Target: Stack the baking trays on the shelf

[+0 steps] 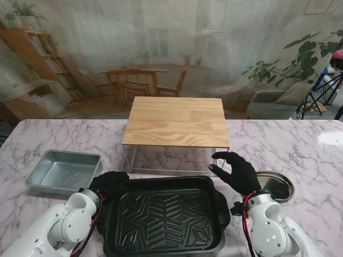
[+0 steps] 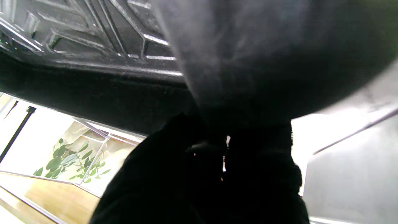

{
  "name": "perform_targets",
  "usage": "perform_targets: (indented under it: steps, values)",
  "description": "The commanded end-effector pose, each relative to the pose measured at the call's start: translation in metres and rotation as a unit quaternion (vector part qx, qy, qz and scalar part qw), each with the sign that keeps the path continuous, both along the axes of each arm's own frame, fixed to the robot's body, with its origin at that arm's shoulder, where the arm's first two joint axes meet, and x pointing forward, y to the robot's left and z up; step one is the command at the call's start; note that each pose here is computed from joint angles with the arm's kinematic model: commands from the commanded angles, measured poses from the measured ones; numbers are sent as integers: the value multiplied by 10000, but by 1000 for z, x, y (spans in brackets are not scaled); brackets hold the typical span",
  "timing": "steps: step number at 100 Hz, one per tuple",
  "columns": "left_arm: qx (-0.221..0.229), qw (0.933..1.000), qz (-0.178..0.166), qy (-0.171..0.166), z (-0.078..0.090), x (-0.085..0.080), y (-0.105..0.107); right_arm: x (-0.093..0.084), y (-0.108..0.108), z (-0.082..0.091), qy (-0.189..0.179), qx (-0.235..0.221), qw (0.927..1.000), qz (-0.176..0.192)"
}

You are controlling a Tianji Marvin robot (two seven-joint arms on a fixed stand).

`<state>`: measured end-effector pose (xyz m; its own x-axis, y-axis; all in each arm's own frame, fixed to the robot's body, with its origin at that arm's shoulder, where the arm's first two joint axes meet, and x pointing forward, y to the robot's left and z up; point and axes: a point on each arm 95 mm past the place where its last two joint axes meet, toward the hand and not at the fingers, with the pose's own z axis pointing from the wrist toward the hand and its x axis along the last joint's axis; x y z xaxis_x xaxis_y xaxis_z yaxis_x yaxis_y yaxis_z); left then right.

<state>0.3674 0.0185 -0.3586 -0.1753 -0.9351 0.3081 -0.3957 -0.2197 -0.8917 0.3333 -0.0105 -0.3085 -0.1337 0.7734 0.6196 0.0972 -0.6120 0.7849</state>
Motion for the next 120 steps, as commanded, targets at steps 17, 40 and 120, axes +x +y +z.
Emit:
perform_targets:
  steps: [17,40,120]
  values:
    - [-34,10000,92,-20,3,10,-2,0,1,-2,63,4,10000,-12]
    - [-63,9999,107,-34,4,18,-6,1,1,-2,74,4,10000,-7]
    - [108,9999,-79,-55,8,14,6,1,0,-2,53,16,10000,-20]
